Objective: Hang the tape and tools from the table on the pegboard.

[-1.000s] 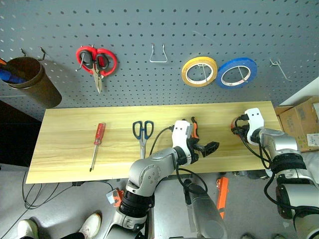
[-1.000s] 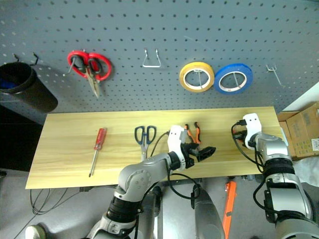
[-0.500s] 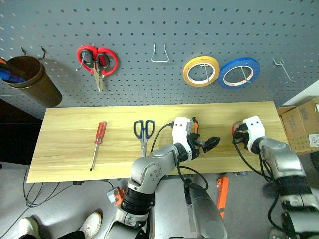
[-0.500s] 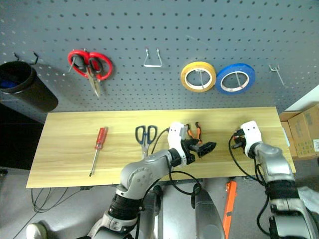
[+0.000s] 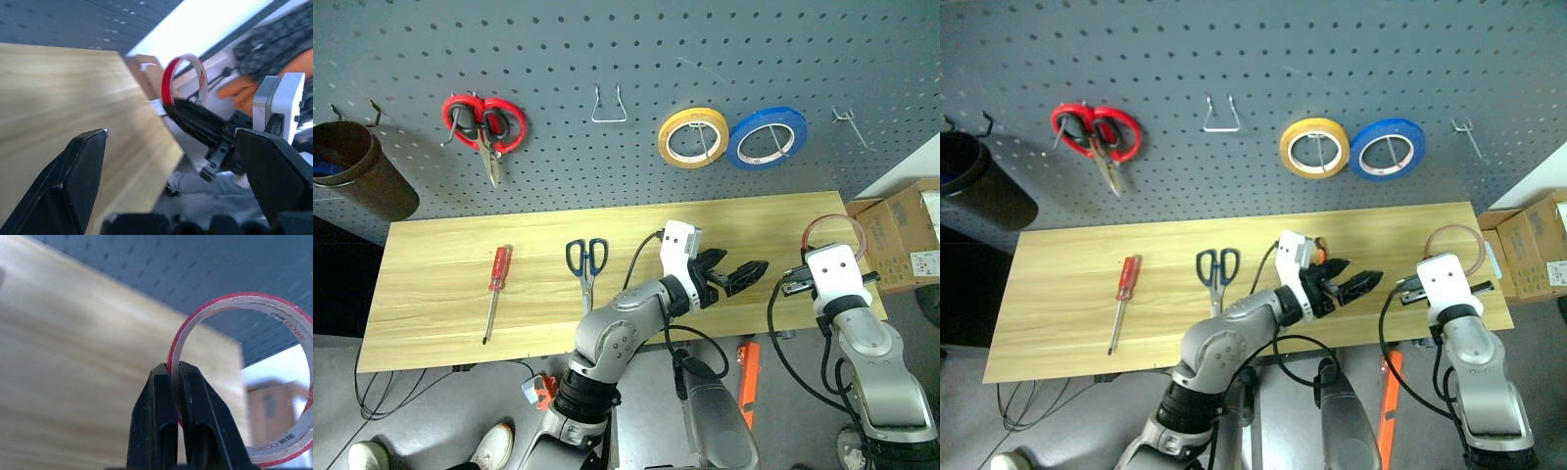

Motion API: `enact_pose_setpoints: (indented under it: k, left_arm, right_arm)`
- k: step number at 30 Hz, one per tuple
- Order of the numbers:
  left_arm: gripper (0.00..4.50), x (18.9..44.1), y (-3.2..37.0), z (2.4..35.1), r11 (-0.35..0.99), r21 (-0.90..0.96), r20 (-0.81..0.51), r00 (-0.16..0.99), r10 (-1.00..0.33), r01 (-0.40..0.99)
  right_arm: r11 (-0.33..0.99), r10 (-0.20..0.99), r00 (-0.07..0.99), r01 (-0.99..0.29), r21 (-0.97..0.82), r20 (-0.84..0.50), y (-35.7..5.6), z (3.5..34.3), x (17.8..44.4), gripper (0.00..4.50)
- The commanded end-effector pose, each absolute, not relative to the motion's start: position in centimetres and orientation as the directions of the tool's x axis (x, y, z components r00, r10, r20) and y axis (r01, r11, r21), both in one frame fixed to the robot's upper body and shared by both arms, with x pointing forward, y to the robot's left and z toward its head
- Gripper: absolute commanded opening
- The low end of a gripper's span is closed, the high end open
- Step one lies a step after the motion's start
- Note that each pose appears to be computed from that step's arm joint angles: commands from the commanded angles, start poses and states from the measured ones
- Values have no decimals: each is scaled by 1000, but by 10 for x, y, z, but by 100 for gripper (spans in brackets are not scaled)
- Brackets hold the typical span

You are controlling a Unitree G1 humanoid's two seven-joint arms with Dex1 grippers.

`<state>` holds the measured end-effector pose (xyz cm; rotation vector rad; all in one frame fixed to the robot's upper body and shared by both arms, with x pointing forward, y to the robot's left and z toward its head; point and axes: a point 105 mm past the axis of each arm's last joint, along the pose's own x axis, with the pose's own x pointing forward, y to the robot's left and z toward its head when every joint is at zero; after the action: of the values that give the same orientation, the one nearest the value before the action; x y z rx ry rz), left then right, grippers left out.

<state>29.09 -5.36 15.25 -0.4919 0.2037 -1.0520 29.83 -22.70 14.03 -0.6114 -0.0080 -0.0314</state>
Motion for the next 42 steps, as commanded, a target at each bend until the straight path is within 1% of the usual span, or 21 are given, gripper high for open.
enact_pose_setpoints:
  k: [1, 5, 11, 14, 16, 22, 27, 32, 39, 42]
  left_arm:
    - [450, 280, -56, 178, 306, -478, 179, 432, -884, 823]
    - [450, 286, -48, 186, 307, -481, 209, 448, -869, 821]
    - [450, 286, -49, 188, 301, -485, 221, 448, -866, 821]
    - [450, 285, -51, 196, 281, -488, 260, 445, -857, 826]
    - [450, 285, -52, 199, 278, -480, 270, 441, -856, 832]
    - [450, 285, -57, 203, 252, -477, 294, 423, -857, 842]
    - [450, 286, -60, 205, 243, -476, 301, 416, -858, 845]
    - [450, 284, -62, 207, 224, -474, 311, 400, -862, 851]
    - [450, 284, -66, 211, 220, -468, 321, 397, -860, 856]
    - [450, 286, -69, 215, 222, -457, 333, 397, -855, 861]
  right_arm:
    - [768, 5, 990, 85, -635, 138, -221, 163, 290, 4]
    - [735, 39, 967, 142, -664, 250, -216, 186, 291, 4]
    - [729, 111, 934, 155, -667, 339, -207, 210, 300, 4]
    - [718, 140, 913, 174, -675, 384, -204, 221, 303, 4]
    - [713, 149, 906, 179, -678, 396, -203, 224, 305, 4]
    - [678, 157, 870, 249, -692, 467, -207, 242, 311, 4]
    - [685, 168, 863, 245, -686, 476, -209, 244, 316, 4]
    - [695, 157, 868, 241, -677, 471, -225, 249, 332, 4]
    - [729, 123, 883, 229, -645, 452, -239, 248, 348, 4]
    - [768, 117, 898, 190, -612, 425, -242, 245, 356, 4]
